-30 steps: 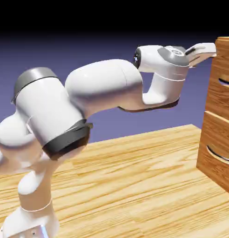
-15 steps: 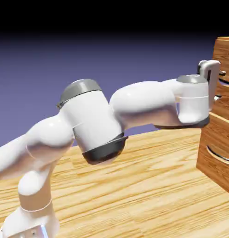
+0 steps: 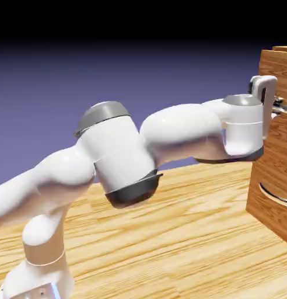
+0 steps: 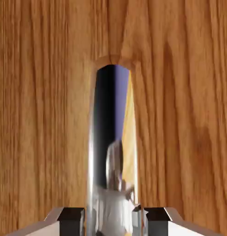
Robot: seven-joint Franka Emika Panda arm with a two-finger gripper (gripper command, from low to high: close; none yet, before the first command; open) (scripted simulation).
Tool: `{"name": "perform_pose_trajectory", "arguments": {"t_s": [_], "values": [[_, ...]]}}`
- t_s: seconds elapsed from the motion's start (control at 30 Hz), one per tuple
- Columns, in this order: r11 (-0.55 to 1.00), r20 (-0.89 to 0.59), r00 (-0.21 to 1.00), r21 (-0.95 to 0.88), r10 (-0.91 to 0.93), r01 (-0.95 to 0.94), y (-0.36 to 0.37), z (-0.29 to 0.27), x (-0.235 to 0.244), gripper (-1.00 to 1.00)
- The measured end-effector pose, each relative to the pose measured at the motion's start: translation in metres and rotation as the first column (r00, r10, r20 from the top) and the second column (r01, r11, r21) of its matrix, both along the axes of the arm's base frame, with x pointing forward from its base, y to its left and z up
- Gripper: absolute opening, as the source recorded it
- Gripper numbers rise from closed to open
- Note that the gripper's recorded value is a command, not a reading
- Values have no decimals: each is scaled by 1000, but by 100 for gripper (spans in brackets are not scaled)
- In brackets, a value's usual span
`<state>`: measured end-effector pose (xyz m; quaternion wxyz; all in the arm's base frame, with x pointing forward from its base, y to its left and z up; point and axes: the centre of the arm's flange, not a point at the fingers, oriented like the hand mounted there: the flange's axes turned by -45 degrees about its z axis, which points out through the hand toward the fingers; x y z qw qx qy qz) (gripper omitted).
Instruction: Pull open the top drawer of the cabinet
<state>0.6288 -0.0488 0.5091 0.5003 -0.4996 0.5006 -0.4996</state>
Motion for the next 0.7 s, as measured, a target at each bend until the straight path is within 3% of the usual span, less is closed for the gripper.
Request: {"name": "perform_pose_trajectory", "arguments": {"t_s": [0.5,0.7], "values": [[1000,3,1000,-2,-2,2,0,0,-147,-100],[1000,9,1000,-4,-4,4,0,-1,-144,-100]]}}
